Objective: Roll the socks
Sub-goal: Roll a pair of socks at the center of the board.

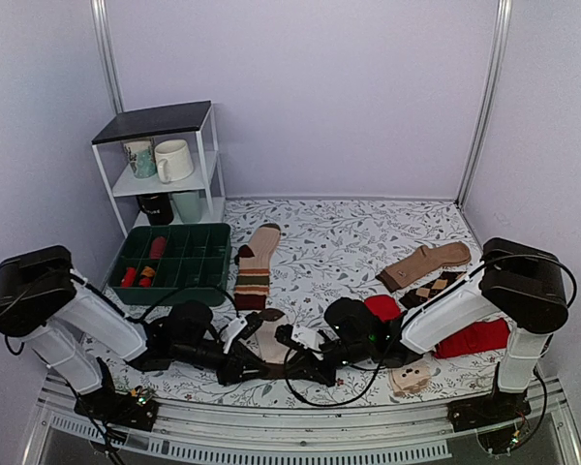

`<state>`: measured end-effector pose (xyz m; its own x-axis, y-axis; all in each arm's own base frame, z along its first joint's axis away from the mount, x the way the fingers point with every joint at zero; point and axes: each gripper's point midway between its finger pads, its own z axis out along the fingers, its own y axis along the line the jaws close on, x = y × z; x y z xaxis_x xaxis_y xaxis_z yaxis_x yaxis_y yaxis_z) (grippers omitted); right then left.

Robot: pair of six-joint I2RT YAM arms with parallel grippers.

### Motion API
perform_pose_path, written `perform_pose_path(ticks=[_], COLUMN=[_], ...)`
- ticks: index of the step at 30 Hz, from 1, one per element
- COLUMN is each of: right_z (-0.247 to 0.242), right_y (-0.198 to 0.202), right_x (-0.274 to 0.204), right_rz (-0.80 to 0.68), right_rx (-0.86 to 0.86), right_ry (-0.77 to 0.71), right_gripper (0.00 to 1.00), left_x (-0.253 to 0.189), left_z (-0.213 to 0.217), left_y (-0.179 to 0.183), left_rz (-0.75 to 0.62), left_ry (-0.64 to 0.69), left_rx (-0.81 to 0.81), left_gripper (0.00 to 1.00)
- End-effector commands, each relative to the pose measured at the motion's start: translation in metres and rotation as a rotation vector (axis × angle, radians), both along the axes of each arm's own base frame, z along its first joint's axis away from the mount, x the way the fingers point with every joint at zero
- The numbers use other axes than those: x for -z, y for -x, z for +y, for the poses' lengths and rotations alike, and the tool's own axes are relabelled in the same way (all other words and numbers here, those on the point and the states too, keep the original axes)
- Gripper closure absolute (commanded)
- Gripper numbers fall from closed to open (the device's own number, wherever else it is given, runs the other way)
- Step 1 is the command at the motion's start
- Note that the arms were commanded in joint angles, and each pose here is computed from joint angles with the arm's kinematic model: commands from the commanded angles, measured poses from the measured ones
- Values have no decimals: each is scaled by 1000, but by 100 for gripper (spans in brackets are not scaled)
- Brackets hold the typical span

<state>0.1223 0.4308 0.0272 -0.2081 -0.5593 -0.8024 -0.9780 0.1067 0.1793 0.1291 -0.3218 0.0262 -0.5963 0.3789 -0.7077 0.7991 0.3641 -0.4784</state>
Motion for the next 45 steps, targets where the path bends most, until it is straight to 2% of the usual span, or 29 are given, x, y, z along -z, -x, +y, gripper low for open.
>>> perform_pose_path(ticks=[1, 6, 10, 14, 22, 28, 41, 45], right_z=[-50, -59, -59, -62, -66, -62, -62, -63], right_y=[31, 32, 26, 16, 8, 5, 5, 5], right_x=[52, 63, 70, 72, 73, 77, 79, 79], right_rz=[319, 494, 581, 659, 752, 762, 794, 804], right_rx=[24, 54, 72, 110, 152, 150, 151, 154], right_ry=[311, 427, 510, 564, 582, 586, 585, 585], right_gripper=[88, 88, 88, 88, 87, 87, 87, 87], left_x=[-20, -72, -80, -72, -53, -39, -7, 0], left_z=[22, 30, 31, 23, -4, -20, -24, -25], left_y=[-13, -4, 4, 7, 5, 7, 14, 13], left_rz=[-221, -477, -550, -563, -607, -619, -562, -543], left_ry=[-46, 83, 120, 85, 34, 9, -69, -86], left_rx=[-65, -42, -4, 36, 85, 129, 169, 167], left_gripper=[68, 58, 56, 55, 54, 53, 53, 59])
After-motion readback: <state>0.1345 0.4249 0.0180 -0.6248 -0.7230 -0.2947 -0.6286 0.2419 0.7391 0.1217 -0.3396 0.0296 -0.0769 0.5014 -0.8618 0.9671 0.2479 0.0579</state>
